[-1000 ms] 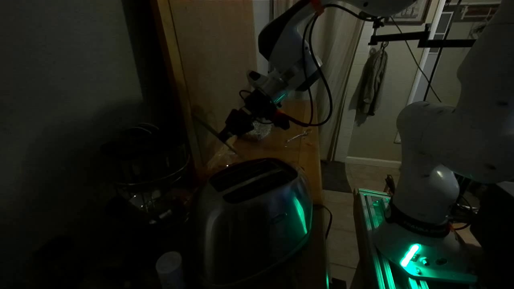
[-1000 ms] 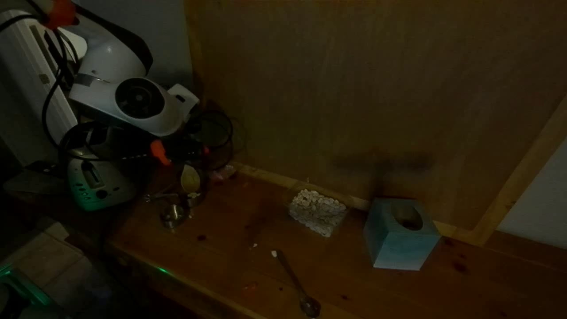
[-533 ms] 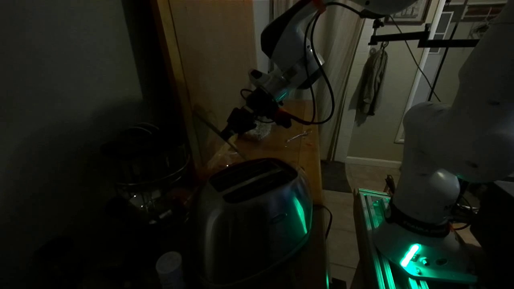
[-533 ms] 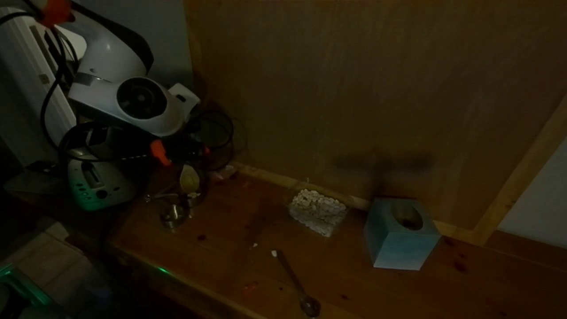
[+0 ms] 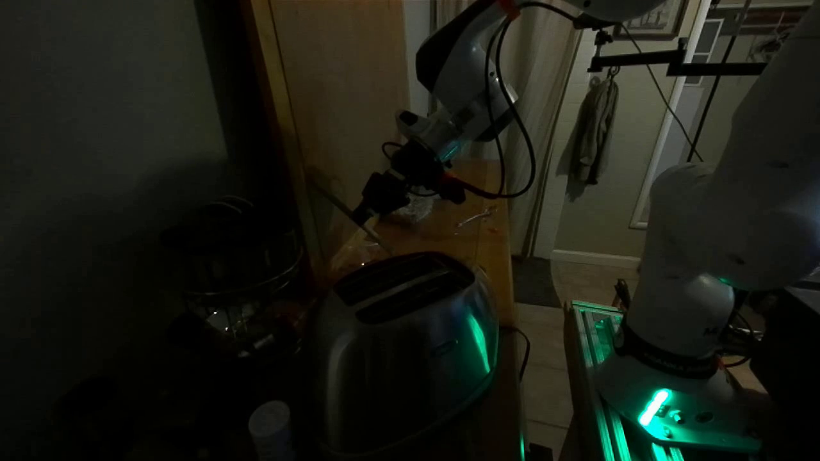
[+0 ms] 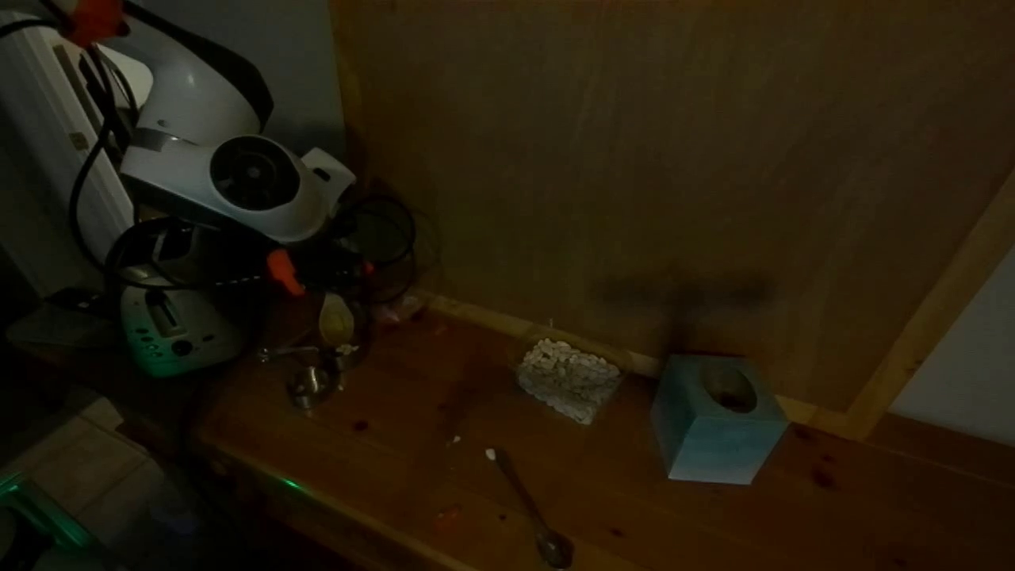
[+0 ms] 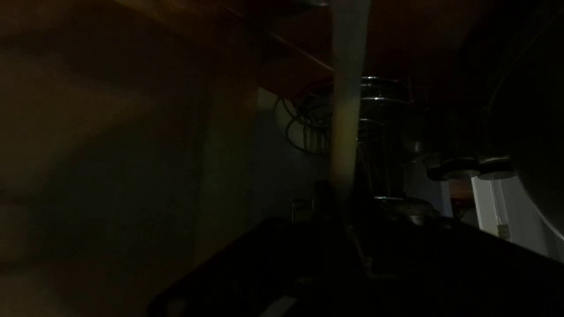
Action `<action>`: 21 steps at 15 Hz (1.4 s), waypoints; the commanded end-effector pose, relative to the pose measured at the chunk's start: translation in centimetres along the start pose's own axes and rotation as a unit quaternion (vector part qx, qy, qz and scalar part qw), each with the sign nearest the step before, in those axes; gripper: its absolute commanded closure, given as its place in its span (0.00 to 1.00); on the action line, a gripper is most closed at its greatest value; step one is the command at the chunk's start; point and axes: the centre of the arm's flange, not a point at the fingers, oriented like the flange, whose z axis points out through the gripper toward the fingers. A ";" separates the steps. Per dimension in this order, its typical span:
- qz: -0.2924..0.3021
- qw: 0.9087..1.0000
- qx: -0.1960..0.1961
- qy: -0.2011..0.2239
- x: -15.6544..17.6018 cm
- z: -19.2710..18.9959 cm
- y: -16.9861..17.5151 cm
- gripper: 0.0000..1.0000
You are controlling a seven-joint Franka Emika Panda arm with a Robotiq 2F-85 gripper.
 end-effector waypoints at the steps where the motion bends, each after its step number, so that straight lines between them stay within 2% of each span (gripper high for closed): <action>1: 0.004 1.000 0.003 0.004 -0.1 -0.3 0.4 0.94; 3: 0.007 1.000 -0.009 0.004 -0.2 -0.4 0.7 0.94; 4: 0.005 1.000 0.011 0.015 -0.2 -0.6 0.4 0.95; 5: 0.007 1.000 0.003 0.014 -0.3 -0.6 0.6 0.95; 6: 0.013 0.999 0.014 0.025 -0.3 -0.9 0.8 0.94; 9: 0.012 0.999 0.011 0.027 -0.6 -1.3 0.8 0.95; 10: 0.014 1.000 0.001 0.027 -0.6 -1.3 1.0 0.94; 11: 0.014 0.999 0.015 0.036 -0.7 -1.6 0.9 0.94; 12: 0.014 0.999 0.000 0.031 -0.8 -1.5 1.1 0.95; 21: 0.015 0.996 0.032 0.085 -1.5 -3.3 1.4 0.95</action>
